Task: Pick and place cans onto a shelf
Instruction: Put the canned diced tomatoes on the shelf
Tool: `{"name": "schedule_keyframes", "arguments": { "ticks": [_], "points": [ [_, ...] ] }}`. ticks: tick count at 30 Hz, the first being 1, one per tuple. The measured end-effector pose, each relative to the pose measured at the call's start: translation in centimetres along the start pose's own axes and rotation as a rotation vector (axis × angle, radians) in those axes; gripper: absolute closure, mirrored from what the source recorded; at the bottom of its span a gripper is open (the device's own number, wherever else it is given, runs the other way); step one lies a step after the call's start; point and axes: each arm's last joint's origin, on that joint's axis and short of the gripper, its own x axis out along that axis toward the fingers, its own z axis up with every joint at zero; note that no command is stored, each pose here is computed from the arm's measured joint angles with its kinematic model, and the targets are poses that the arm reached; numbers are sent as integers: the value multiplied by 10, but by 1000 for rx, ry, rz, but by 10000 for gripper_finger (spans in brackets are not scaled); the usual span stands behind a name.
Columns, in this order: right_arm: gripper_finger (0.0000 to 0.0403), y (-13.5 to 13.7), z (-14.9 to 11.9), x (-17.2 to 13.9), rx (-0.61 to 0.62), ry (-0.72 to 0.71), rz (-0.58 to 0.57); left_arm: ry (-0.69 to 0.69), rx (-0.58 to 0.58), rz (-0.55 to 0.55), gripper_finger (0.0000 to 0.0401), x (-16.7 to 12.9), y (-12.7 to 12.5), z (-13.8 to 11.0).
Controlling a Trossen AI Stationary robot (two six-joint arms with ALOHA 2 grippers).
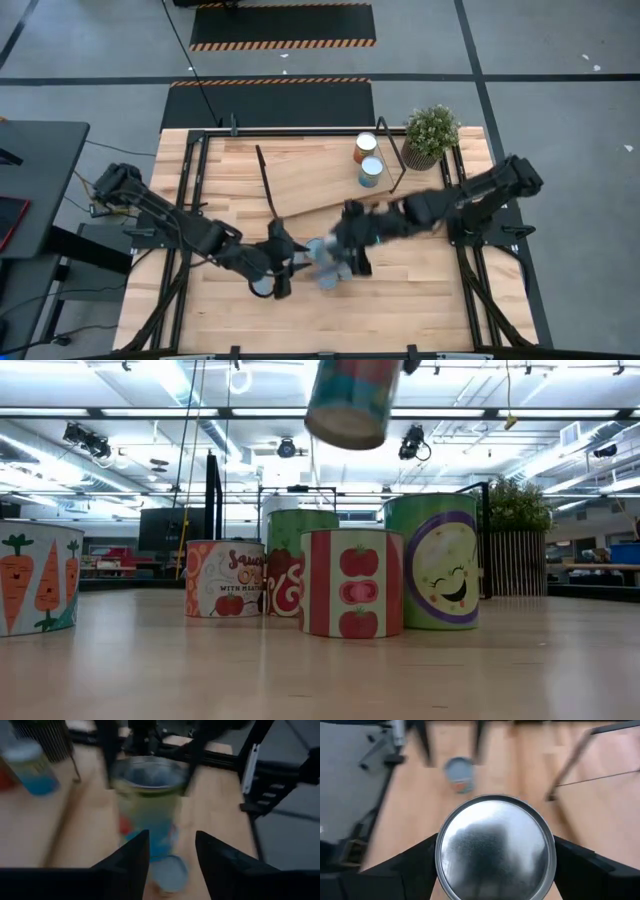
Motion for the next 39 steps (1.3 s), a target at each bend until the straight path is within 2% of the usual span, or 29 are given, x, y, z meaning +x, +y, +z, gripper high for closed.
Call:
{"name": "schedule_keyframes", "arguments": {
  "ticks": [4, 8, 13, 21, 27, 33, 39],
  "points": [
    [72, -39, 5, -3, -34, 16, -69, 39, 155, 64, 246, 0, 17, 3],
    [71, -82, 6, -2, -17, 42, -101, 86, 205, 122, 254, 6, 36, 6],
    [70, -121, 5, -4, -3, 49, -148, 125, 261, 123, 268, 8, 64, 16],
    [70, -171, 0, -12, -27, 55, -175, 144, 274, 198, 284, -8, 104, 30],
    [70, -218, -10, -16, -8, 62, -188, 109, 252, 247, 285, -14, 129, 41],
    [70, -260, -29, 8, 7, 126, -202, 77, 197, 331, 285, -14, 156, 50],
    [71, -284, -45, 25, -6, 188, -220, 68, 157, 374, 285, -13, 175, 53]
  ]
}}
